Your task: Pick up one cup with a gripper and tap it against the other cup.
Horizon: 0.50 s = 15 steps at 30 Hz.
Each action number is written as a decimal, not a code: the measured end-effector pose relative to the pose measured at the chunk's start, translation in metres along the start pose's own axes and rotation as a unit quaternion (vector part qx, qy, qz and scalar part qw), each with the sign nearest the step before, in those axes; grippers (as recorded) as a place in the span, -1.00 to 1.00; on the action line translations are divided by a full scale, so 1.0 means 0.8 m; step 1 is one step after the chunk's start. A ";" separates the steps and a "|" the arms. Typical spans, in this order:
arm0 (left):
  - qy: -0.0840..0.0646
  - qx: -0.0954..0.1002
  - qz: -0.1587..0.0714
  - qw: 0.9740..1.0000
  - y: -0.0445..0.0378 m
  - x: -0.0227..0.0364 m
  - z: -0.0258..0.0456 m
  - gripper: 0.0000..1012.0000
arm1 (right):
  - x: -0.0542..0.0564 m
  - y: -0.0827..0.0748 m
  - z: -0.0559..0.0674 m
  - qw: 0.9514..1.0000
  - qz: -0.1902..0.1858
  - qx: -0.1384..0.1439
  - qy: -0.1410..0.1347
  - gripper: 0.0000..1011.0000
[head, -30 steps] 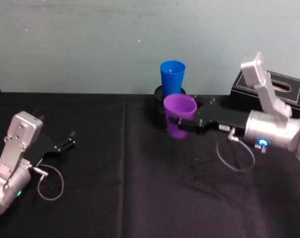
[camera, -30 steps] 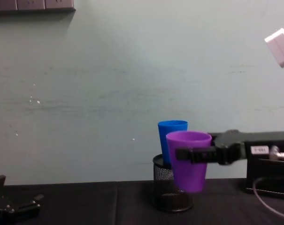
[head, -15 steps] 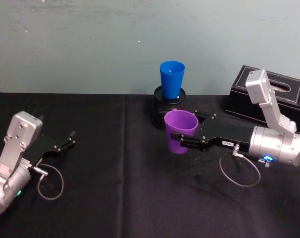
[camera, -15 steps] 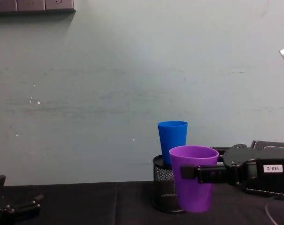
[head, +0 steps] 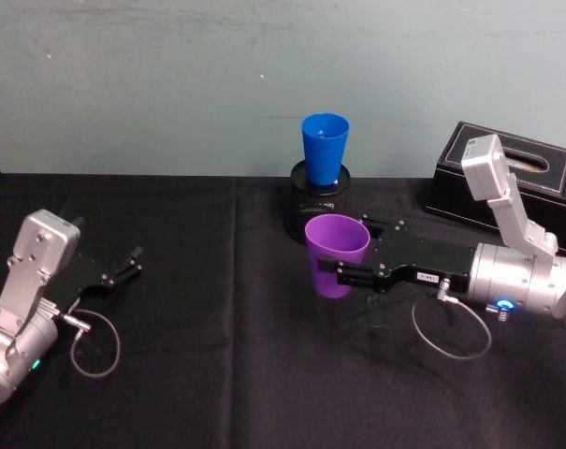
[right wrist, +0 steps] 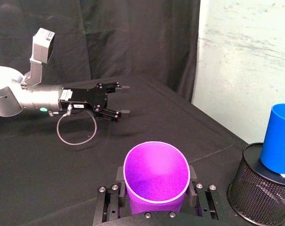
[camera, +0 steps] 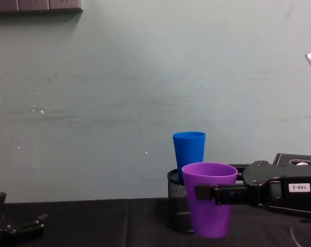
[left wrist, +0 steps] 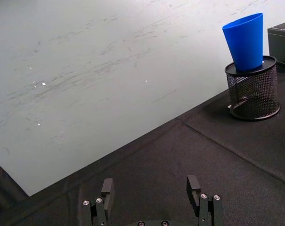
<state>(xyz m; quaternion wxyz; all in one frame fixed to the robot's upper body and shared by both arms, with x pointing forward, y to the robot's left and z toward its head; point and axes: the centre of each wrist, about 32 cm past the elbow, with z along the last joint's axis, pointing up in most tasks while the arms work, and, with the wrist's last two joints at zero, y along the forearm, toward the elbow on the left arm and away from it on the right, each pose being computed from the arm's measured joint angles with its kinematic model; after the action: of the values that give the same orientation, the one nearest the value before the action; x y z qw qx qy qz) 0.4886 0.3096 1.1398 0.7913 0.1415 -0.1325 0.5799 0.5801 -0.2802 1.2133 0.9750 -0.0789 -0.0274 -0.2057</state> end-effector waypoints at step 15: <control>0.000 0.000 0.000 1.000 0.000 0.0000 0.0000 1.00 | 0.001 0.000 0.000 1.000 -0.001 0.000 0.000 0.44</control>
<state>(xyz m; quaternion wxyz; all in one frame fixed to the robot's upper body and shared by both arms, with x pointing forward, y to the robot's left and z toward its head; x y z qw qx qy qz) 0.4886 0.3097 1.1398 0.7913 0.1415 -0.1325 0.5799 0.5804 -0.2806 1.2130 0.9748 -0.0785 -0.0278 -0.2071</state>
